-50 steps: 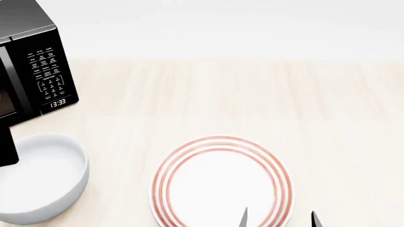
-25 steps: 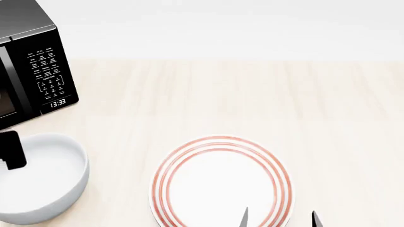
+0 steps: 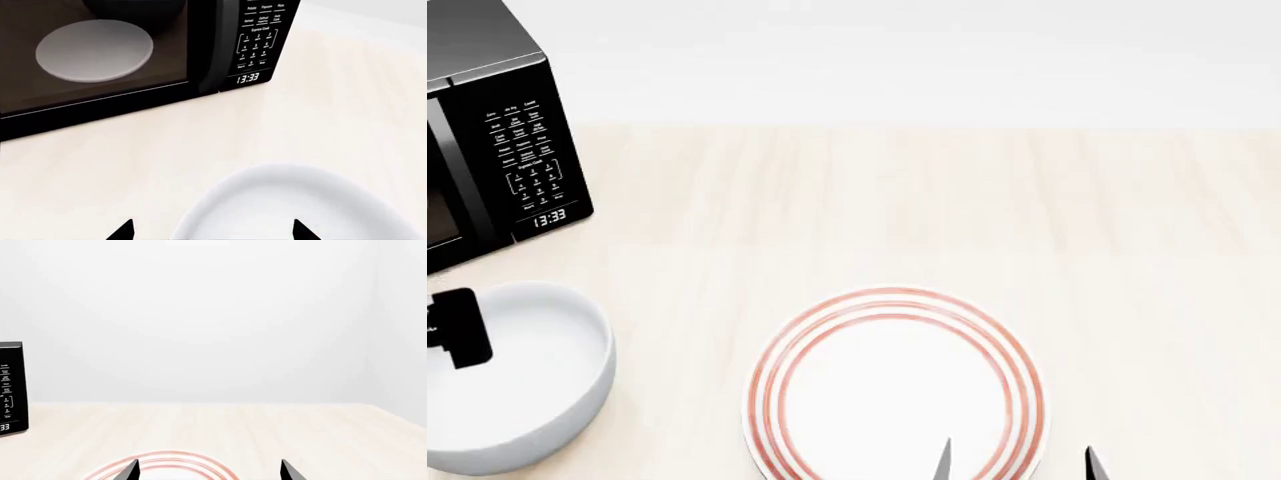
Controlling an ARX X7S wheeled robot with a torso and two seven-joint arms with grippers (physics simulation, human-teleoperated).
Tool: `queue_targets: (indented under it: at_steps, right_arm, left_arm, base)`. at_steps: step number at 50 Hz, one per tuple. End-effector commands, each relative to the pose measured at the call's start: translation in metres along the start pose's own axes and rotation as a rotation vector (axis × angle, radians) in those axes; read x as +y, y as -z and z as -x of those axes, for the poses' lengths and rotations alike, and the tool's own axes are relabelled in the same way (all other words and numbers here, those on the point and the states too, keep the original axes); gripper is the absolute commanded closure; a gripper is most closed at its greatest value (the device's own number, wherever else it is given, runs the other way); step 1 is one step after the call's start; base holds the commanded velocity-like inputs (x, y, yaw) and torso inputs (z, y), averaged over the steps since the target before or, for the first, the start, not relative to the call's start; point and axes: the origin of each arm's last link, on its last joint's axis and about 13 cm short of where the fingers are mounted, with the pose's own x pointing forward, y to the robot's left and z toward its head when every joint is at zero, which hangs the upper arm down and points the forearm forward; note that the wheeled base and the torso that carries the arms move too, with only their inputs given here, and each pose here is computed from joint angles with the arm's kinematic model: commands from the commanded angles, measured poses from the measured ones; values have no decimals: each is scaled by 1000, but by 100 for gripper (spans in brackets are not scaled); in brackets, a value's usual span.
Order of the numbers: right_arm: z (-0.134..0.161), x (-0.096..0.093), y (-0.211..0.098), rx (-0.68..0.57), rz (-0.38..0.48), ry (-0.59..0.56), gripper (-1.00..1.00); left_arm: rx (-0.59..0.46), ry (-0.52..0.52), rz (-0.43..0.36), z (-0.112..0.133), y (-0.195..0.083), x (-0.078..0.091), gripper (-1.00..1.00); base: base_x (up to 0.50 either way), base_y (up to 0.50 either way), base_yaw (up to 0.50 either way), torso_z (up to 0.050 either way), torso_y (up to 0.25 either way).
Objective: Pick up the white bowl and put it on the plate.
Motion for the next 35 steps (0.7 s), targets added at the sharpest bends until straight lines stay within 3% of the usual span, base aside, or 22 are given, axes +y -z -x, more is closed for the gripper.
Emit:
queue_targets:
  at_steps: [1,35]
  right_arm:
    - [0,0,0,1,1,-1,-100]
    - [0,0,1,4,2,-4,-100]
  left_arm:
    - [8,-1,3,-5,5,0,-100]
    - [12,-15,11,-16,16,1,-100]
  base:
    - [0,0,0,0,0]
    - [0,0,0,0,0]
